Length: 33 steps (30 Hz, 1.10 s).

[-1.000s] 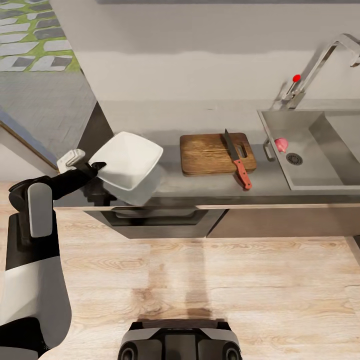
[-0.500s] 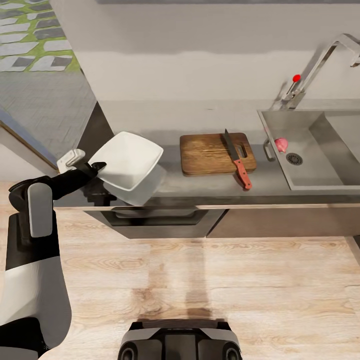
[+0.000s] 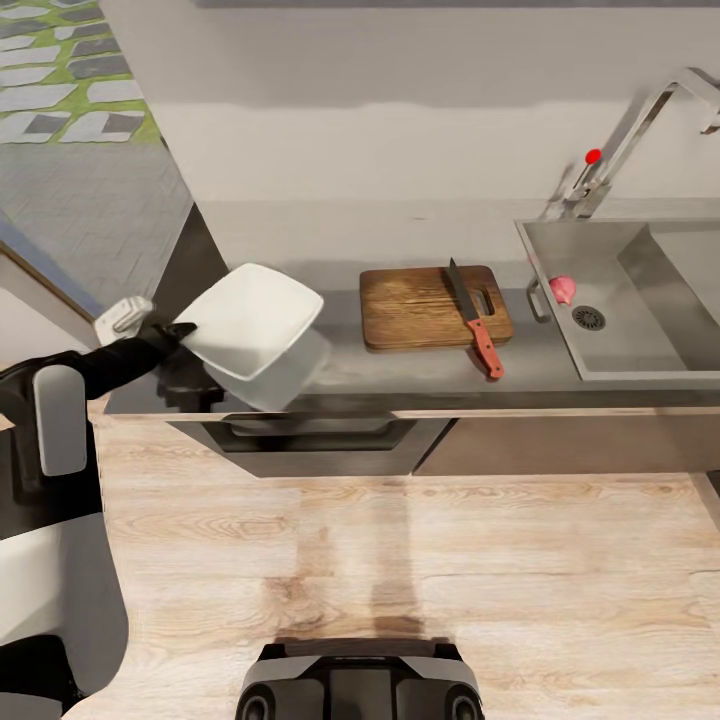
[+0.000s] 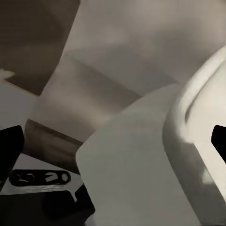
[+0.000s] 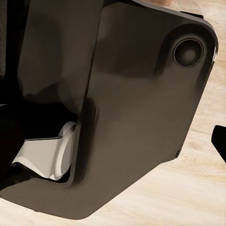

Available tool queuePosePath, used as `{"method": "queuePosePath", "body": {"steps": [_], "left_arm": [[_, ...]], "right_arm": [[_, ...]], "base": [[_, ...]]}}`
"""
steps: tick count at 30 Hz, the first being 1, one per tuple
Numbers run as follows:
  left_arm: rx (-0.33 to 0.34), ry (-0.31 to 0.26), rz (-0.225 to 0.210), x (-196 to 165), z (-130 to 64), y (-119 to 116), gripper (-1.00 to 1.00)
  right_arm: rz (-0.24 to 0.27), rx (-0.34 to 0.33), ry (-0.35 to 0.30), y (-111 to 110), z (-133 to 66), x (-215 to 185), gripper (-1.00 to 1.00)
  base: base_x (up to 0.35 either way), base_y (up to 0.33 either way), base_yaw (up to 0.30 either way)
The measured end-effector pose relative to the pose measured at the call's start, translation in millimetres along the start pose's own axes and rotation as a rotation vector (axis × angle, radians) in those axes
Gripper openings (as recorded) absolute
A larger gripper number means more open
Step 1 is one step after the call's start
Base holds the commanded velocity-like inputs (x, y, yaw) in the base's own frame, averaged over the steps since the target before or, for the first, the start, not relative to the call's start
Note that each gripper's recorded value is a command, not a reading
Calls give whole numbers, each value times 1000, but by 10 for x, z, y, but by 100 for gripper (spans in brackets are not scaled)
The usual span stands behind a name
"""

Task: In the kitchen, take the Vidalia onion out of the sink, dice it on the chopping board with the paring knife, put the diced onion into the bowl on the countertop, then place both the paring knife and the chopping board into the sink.

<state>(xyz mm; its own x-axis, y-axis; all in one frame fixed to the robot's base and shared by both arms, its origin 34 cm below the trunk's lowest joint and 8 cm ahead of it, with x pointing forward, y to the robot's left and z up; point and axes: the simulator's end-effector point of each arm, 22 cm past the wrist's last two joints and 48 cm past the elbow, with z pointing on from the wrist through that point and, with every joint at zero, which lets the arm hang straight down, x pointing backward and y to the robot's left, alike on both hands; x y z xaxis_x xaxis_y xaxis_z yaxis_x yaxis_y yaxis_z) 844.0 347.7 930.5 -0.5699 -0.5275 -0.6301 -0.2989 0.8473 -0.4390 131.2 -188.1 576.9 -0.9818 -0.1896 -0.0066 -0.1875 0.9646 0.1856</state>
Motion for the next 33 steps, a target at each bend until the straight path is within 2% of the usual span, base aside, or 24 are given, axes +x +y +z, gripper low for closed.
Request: {"method": "queuePosePath", "body": {"steps": [5,9,10,12,21,23,24,28,31,33], "left_arm": [[-8,-8,11,-71,-28,67,100],[128,-26,-7,-155,-84,-142,100],[181,-37,-24,-206,-126,-201,100],[211,-45,-35,-246,-159,-223,100],[229,-49,-30,-319,-215,-178,100],[215,-63,-18,-418,-261,-72,100],[205,-89,-8,-578,-346,71,100],[212,-152,4,-929,-587,341,100],[196,-162,6,-981,-663,500,100],[176,-177,-7,-1024,-718,639,100]], "right_arm": [[0,0,0,0,0,1,100],[0,0,1,0,0,1,100],[0,0,0,0,0,0,100],[0,0,0,0,0,1,100],[0,0,0,0,0,-1,100],[0,0,0,-2,0,0,100],[0,0,-1,-2,0,-2,100],[0,0,-1,0,1,-3,100],[0,0,-1,0,0,-3,100],[0,0,-1,0,1,-4,100]], "base": [[0,0,0],[0,0,0],[0,0,0],[0,0,0],[0,0,0],[0,0,0],[0,0,0],[0,0,0],[0,0,0],[0,0,0]]}}
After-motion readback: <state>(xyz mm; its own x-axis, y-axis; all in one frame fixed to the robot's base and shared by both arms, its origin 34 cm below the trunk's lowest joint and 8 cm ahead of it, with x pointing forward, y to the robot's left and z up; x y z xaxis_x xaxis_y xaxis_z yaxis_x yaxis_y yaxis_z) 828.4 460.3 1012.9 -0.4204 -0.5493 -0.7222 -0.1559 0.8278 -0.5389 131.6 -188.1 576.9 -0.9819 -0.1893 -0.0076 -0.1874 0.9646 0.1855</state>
